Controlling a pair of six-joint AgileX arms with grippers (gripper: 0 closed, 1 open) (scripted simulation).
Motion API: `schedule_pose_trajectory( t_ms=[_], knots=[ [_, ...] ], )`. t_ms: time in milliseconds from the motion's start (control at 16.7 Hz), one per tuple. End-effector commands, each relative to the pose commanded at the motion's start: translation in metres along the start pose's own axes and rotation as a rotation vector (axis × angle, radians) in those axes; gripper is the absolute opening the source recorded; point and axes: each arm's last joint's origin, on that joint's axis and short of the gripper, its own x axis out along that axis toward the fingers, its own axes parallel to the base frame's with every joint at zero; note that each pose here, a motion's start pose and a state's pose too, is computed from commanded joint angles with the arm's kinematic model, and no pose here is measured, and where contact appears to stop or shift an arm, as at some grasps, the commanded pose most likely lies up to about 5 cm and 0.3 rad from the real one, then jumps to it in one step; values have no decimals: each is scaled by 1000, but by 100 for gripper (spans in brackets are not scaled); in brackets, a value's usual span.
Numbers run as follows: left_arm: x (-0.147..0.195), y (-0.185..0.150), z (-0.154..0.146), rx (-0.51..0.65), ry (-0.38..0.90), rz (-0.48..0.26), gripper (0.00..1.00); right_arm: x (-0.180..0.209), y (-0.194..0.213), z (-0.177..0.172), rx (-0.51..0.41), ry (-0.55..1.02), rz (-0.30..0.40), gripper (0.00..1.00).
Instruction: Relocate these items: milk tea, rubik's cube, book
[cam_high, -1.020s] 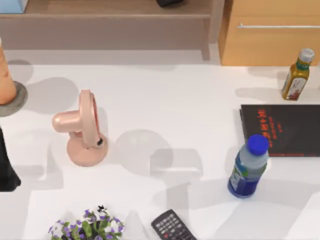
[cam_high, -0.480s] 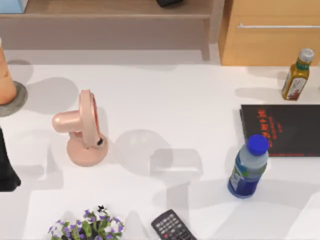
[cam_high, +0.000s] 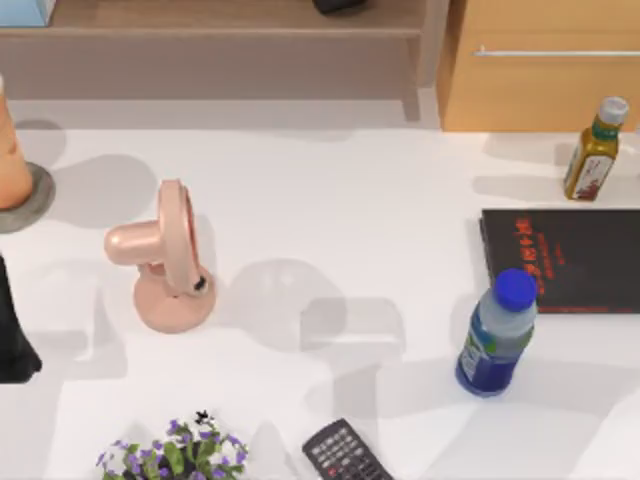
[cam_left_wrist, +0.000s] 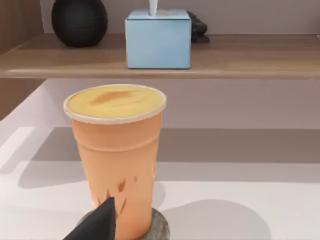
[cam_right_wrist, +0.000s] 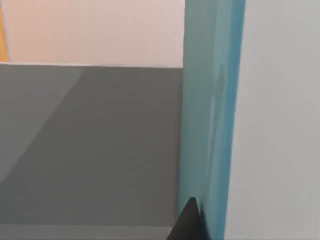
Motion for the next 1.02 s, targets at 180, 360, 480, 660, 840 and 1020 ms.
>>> schedule_pose_trajectory(
  t_ms=[180, 360, 480, 660, 840, 1020],
  knots=[
    [0, 0, 0, 0, 0, 0, 100, 1, 2, 0, 1, 0, 5, 0],
    [0, 0, 0, 0, 0, 0, 100, -2, 3, 5, 5, -7, -7, 0],
    [0, 0, 0, 0, 0, 0, 100, -12, 9, 16, 17, -26, -34, 0],
    [0, 0, 0, 0, 0, 0, 100, -36, 28, 38, 61, -65, -83, 0],
    [0, 0, 0, 0, 0, 0, 100, -66, 61, 56, 149, -110, -119, 0],
    [0, 0, 0, 0, 0, 0, 100, -102, 103, 63, 285, -158, -133, 0]
  ],
)
